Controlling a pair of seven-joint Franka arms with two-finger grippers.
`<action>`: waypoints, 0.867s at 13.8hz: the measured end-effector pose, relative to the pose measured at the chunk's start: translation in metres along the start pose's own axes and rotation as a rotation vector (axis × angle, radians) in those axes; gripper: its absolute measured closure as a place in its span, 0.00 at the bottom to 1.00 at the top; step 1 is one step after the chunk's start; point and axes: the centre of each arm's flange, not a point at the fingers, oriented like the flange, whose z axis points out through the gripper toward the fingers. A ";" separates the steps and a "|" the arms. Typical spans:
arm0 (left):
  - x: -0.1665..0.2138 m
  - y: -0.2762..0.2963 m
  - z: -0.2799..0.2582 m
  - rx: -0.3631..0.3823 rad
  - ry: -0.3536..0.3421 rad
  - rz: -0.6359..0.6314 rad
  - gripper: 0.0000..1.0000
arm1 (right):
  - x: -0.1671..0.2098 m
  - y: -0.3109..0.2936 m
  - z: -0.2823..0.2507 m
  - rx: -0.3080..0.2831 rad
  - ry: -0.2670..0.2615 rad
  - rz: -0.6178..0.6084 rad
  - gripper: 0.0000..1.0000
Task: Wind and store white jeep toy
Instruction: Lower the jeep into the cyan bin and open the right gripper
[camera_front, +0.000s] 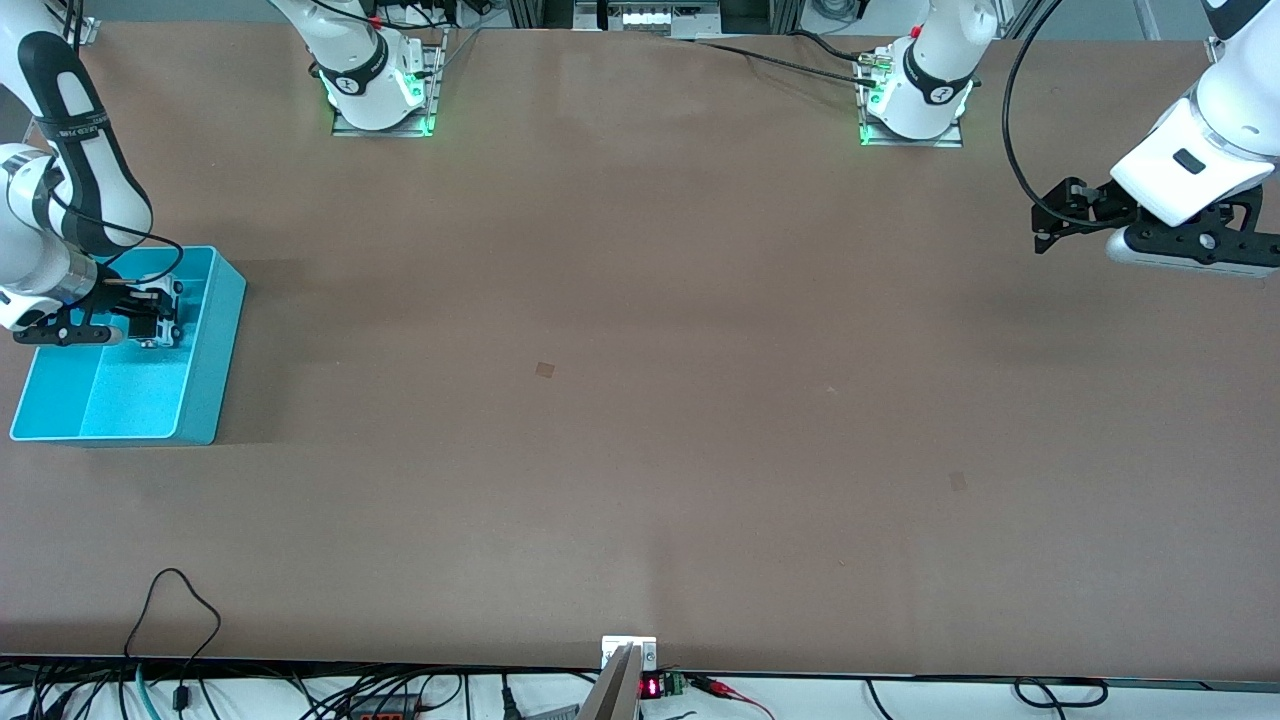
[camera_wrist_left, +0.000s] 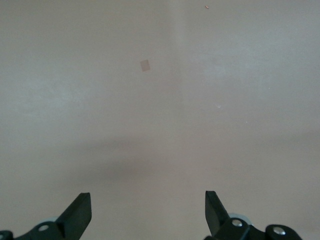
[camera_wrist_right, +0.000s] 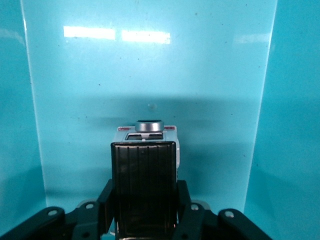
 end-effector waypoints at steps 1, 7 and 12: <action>0.000 0.000 0.000 0.000 -0.002 0.000 0.00 | 0.001 -0.001 -0.001 -0.001 0.004 -0.003 0.36; -0.001 0.000 0.000 0.000 -0.006 0.000 0.00 | 0.025 -0.027 -0.069 -0.030 0.071 -0.062 0.00; -0.001 0.001 0.000 0.000 -0.008 0.001 0.00 | 0.045 -0.100 -0.162 -0.003 0.105 -0.144 0.00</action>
